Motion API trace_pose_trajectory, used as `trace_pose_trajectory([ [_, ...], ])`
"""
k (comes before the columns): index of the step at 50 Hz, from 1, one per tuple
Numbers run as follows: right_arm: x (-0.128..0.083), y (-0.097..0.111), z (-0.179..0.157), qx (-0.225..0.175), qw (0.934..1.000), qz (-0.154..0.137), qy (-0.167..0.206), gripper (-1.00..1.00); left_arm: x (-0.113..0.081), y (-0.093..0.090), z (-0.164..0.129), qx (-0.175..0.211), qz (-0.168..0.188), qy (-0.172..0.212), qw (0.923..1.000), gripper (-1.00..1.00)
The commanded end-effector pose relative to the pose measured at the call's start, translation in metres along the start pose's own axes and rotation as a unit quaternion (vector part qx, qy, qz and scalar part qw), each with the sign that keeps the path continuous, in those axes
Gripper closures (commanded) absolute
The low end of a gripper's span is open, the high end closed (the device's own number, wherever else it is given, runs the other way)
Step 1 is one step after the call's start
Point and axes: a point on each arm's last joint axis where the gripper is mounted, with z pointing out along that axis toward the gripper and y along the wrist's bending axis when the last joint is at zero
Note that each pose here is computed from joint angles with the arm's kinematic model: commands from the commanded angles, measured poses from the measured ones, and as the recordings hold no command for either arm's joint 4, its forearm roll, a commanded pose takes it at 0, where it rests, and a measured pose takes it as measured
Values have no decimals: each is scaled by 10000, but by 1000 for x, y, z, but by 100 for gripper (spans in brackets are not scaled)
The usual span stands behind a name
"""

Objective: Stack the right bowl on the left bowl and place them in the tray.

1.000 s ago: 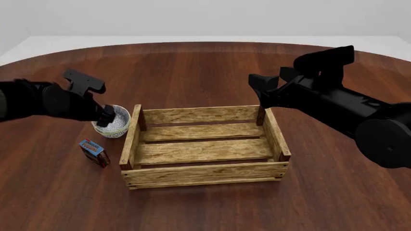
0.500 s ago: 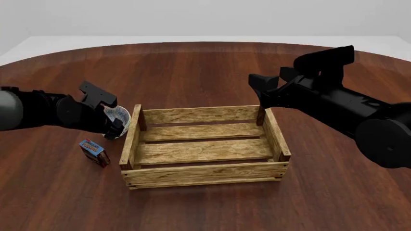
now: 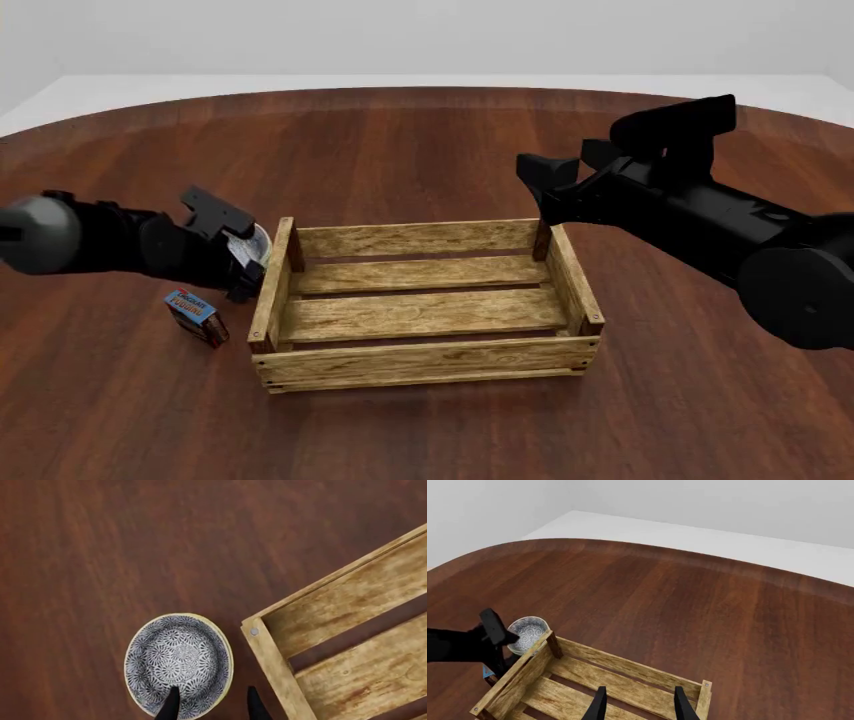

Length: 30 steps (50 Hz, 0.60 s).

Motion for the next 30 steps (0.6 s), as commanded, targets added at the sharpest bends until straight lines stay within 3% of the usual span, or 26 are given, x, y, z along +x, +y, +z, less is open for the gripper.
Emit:
trace_pose_trajectory([
  [1,0,0,0,-5,10000,-3,-2,-100,-1,-16,3,156,145,25,9998,-100],
  [27,0,0,0,-4,10000,-6,-2,-100,10,-22,21,234,84,189,9995,-100],
  [28,0,0,0,-4,10000,-7,-2,-100,7,-19,18,198,-4,145,9997,100],
  [30,0,0,0,-3,10000,-4,-1,-100,6,-20,16,209,16,131,9997,100],
])
